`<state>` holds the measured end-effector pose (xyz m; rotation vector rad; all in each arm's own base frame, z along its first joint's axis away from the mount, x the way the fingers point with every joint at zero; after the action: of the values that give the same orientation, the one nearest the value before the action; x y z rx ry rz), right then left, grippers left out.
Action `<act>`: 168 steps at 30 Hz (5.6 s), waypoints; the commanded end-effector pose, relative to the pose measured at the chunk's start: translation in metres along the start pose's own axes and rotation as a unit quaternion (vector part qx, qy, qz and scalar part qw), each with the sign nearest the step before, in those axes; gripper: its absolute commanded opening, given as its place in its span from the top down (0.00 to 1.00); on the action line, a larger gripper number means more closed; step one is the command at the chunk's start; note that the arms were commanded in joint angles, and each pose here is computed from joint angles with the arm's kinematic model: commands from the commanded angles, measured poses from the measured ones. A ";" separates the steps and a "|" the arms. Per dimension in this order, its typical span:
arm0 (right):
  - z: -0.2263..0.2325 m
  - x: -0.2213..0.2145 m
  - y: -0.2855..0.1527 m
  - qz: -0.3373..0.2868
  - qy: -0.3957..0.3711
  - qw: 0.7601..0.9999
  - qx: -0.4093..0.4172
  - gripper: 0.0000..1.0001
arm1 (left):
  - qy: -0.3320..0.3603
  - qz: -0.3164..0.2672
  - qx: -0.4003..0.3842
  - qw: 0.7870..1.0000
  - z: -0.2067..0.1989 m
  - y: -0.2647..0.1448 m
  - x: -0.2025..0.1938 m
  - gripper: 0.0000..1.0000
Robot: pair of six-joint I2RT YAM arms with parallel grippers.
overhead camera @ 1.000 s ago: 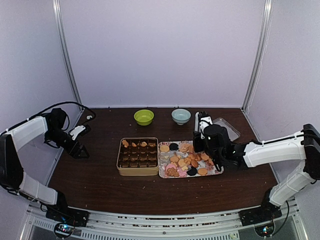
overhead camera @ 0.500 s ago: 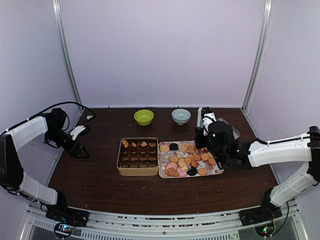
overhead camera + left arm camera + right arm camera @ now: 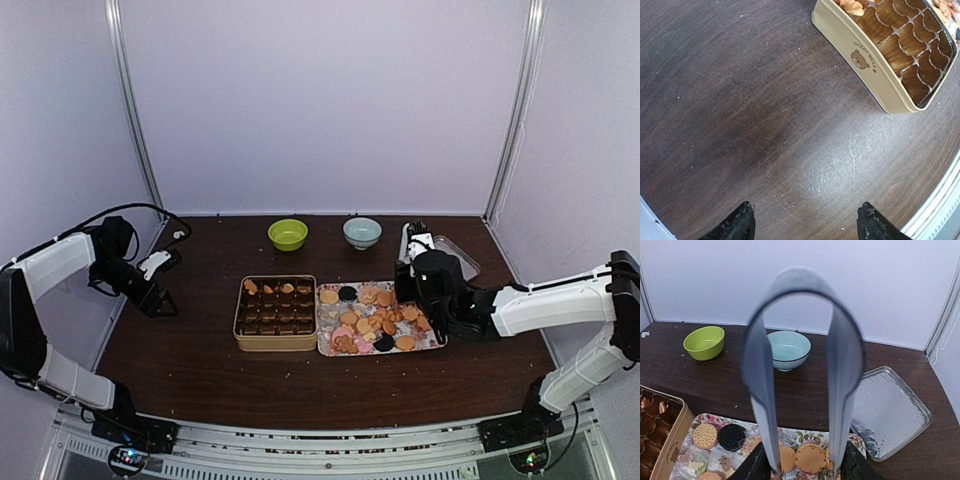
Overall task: Pack the cookies
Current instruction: Pick up the fake cookies from the plate.
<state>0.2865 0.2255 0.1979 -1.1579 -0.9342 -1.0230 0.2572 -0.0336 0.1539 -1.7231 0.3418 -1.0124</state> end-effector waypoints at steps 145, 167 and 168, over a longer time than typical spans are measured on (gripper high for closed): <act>-0.036 -0.027 -0.054 0.043 0.225 0.972 -0.046 0.56 | 0.004 -0.022 -0.002 1.000 0.000 -0.008 0.007 0.28; -0.024 -0.019 -0.044 0.011 0.259 0.966 -0.009 0.66 | 0.004 -0.017 -0.004 1.000 -0.002 -0.007 0.005 0.29; -0.025 -0.018 -0.045 0.010 0.261 0.965 -0.008 0.68 | 0.003 -0.017 -0.004 1.000 -0.002 -0.007 0.005 0.29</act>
<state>0.2379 0.1952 0.1796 -0.9176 -0.4925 -1.2293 0.2563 -0.0360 0.1558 -1.7436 0.3394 -1.0206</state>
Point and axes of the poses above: each gripper's point midway between its finger pads, its own y axis out along the fingers, its own z axis along the line the jaws close on, x = y × z, the point moved 5 cm from there along -y, back along the fingers, and after that the axes turned 12 degrees about y, right-handed, at the moved point
